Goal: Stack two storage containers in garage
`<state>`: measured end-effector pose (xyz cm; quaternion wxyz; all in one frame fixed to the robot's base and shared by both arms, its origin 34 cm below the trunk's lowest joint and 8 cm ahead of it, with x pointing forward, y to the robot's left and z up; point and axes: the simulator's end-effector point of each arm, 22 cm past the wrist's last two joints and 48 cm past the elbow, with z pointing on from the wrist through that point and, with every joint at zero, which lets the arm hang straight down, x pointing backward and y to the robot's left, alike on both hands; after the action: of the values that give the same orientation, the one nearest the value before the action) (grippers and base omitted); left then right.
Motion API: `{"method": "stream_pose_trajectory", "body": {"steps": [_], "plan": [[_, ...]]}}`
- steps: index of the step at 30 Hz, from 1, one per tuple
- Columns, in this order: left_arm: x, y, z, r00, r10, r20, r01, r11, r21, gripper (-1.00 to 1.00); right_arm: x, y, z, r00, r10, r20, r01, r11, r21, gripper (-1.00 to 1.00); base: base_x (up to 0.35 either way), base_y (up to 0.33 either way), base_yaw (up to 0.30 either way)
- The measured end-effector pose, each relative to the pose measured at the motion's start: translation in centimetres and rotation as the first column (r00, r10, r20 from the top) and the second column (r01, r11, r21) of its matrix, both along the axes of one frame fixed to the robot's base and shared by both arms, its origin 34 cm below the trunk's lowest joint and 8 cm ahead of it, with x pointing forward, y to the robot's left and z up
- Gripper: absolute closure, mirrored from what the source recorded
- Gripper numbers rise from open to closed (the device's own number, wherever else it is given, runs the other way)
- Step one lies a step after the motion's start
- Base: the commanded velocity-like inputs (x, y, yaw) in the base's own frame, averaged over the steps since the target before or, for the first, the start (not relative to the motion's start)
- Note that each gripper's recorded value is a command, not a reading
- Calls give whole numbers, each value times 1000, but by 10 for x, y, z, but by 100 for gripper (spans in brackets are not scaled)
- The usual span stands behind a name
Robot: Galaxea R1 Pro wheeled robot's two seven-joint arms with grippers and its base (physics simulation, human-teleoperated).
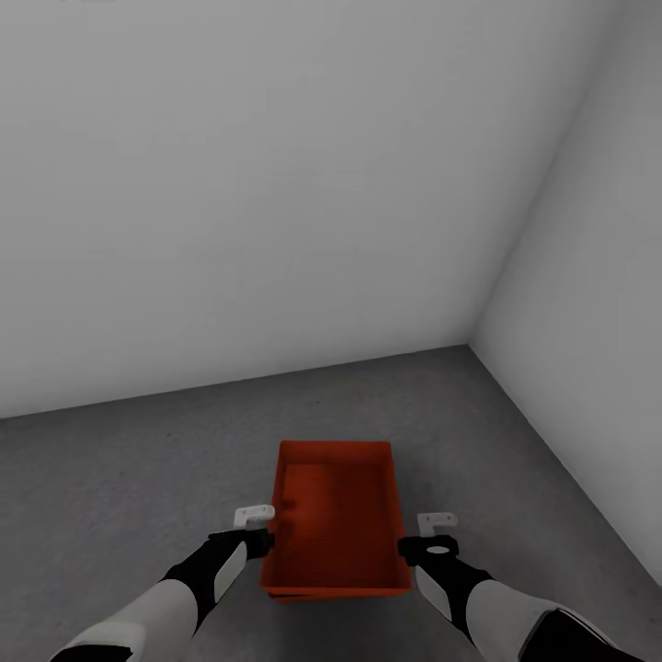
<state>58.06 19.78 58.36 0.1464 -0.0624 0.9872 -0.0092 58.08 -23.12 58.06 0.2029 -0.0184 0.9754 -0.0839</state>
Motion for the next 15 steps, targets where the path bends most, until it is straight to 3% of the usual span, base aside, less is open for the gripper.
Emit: {"method": "stream_pose_trajectory", "body": {"steps": [15], "plan": [[-4, 0, 17, 1000, -1, 0, 1, 1000, 0, -100, -3, 0, 17, 1000, 0, 2, 0, 1000, -1, -100, 0, 0, 0]]}}
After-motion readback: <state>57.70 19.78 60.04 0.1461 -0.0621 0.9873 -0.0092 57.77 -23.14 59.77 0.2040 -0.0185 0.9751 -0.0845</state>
